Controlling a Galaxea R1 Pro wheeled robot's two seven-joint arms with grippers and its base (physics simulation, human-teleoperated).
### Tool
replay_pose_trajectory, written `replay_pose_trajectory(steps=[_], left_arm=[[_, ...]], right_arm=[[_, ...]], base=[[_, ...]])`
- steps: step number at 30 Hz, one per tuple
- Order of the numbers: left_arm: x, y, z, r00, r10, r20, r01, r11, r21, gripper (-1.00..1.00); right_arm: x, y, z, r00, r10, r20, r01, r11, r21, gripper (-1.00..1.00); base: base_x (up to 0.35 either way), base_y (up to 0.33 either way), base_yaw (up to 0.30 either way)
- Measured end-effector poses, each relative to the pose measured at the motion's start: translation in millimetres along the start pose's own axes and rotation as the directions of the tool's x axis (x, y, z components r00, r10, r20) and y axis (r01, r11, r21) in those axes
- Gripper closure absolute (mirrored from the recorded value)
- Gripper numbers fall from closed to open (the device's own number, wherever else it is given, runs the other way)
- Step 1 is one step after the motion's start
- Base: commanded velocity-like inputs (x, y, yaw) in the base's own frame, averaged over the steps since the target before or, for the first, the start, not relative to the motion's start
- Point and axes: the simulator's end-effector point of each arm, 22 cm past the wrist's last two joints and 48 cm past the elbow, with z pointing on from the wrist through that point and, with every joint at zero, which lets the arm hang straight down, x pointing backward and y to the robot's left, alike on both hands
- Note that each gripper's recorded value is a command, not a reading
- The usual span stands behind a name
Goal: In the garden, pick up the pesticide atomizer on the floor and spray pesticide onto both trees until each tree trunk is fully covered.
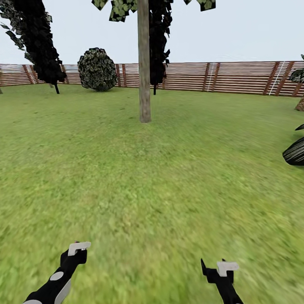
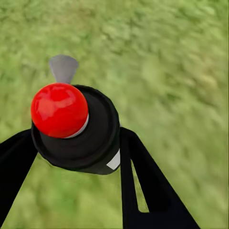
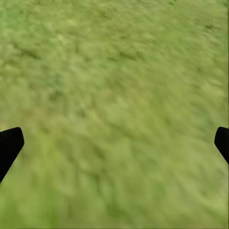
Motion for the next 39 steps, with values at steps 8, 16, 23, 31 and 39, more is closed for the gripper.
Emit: replay_pose_trajectory(steps=[8, 16, 23, 31, 39], left_arm=[[0, 0, 0.0, 1.0, 0.0, 0.0, 0.0, 1.0, 0.0, 1.0], [0, 0, 0.0, 1.0, 0.0, 0.0, 0.0, 1.0, -0.001, 1.0], [0, 0, 0.0, 1.0, 0.0, 0.0, 0.0, 1.0, -0.001, 1.0], [0, -1, 0.0, 1.0, 0.0, 0.0, 0.0, 1.0, 0.001, 1.0], [1, -1, -0.1, 1.0, 0.0, -0.001, 0.0, 1.0, 0.001, 1.0]], right_arm=[[63, 1, -31.3, 0.991, -0.001, -0.135, 0.0, 1.0, -0.004, -1.0], [84, 8, -45.2, 0.985, 0.004, -0.175, -0.006, 1.0, -0.01, -1.0], [91, 8, -50.8, 0.982, 0.003, -0.187, -0.005, 1.0, -0.009, -1.0], [93, 8, -52.4, 0.982, 0.003, -0.19, -0.005, 1.0, -0.01, -1.0], [94, 8, -53.7, 0.981, 0.003, -0.193, -0.005, 1.0, -0.009, -1.0]], base=[[0.338, 0.0, 0.0], [0.338, 0.0, 0.0], [0.338, 0.0, 0.0], [0.338, 0.0, 0.0], [0.338, 0.0, 0.0]])
